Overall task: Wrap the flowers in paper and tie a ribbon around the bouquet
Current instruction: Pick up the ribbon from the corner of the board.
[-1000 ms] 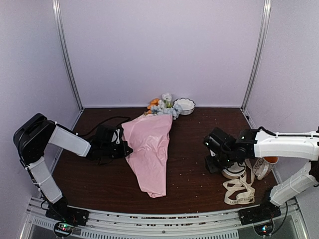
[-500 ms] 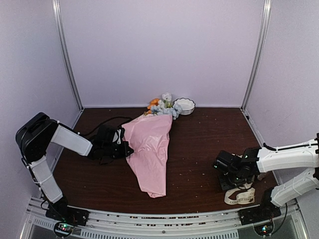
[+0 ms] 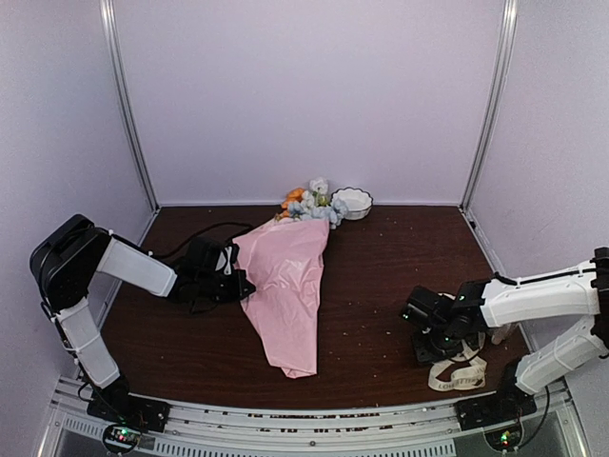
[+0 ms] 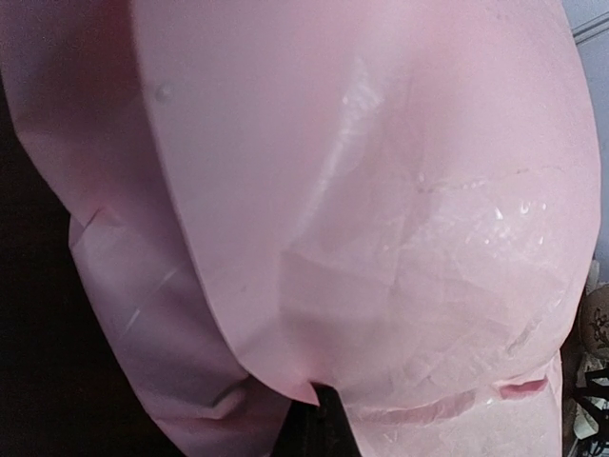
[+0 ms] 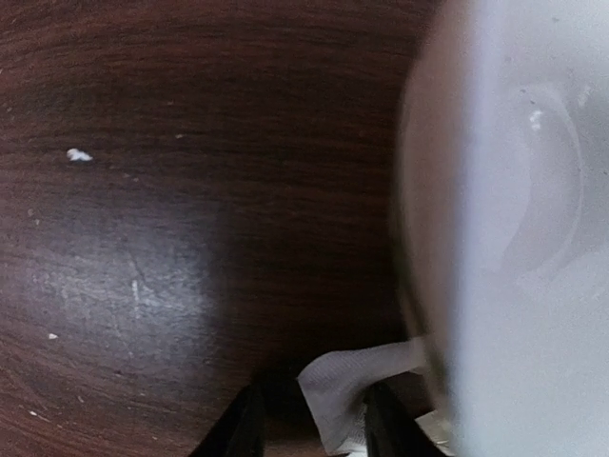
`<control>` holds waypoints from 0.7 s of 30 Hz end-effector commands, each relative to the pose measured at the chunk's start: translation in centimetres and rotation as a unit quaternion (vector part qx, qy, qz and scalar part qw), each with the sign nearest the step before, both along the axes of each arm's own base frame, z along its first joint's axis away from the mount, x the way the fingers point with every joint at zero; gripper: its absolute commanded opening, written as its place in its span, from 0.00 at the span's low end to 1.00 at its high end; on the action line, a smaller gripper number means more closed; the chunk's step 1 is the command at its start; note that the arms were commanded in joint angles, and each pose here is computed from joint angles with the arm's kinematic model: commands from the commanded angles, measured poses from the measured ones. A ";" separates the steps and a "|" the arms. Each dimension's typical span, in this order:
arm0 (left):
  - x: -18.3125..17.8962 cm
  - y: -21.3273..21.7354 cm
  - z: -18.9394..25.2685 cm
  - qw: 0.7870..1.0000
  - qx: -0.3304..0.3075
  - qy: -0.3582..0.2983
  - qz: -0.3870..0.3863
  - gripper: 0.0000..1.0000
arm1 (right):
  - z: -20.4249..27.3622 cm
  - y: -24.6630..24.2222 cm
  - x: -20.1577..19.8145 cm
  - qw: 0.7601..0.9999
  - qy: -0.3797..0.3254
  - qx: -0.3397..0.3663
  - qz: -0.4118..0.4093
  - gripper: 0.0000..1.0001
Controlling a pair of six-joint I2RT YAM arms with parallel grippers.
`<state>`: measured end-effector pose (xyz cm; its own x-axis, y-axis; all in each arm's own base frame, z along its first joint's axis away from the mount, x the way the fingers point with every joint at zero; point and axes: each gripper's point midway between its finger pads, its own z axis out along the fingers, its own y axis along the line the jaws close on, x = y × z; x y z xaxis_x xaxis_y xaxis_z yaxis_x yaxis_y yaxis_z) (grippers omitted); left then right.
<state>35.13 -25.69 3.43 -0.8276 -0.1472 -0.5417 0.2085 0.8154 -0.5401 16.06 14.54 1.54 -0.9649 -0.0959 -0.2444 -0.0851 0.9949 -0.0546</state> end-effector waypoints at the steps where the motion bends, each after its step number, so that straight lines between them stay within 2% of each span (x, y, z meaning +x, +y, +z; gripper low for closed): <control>1: 0.5 -0.1 0.2 1.000 0.005 -0.008 -0.003 0.00 | -1.4 0.7 -0.6 1.000 0.029 0.012 0.000 0.29; 5: 0.4 0.0 0.2 1.000 0.010 -0.006 -0.005 0.00 | -1.0 1.9 -0.1 0.999 0.026 0.025 0.015 0.00; 9: 0.4 0.1 0.2 1.000 0.014 -0.008 -0.003 0.00 | 2.2 5.4 0.3 0.994 0.007 0.075 0.077 0.00; 12: 0.5 0.1 0.0 1.000 0.014 -0.006 -0.002 0.00 | 8.3 10.8 0.5 0.968 -0.026 0.185 0.166 0.00; 14: 0.4 0.1 -0.1 1.000 0.014 -0.004 -0.002 0.00 | 14.9 14.9 -0.2 0.924 -0.055 0.288 0.245 0.00; 17: 0.3 0.2 -0.3 1.000 0.016 -0.003 -0.003 0.00 | 27.4 18.0 -1.5 0.833 -0.145 0.411 0.341 0.00; 21: 0.3 0.3 -0.5 1.000 0.019 -0.001 -0.002 0.00 | 43.1 16.0 -2.1 0.737 -0.299 0.463 0.391 0.00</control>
<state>35.09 -25.63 3.34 -0.8291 -0.1361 -0.5423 0.2125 0.8205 -0.5307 16.41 32.05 30.31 -0.6756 -0.2273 -0.7014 -0.6914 0.5257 0.4956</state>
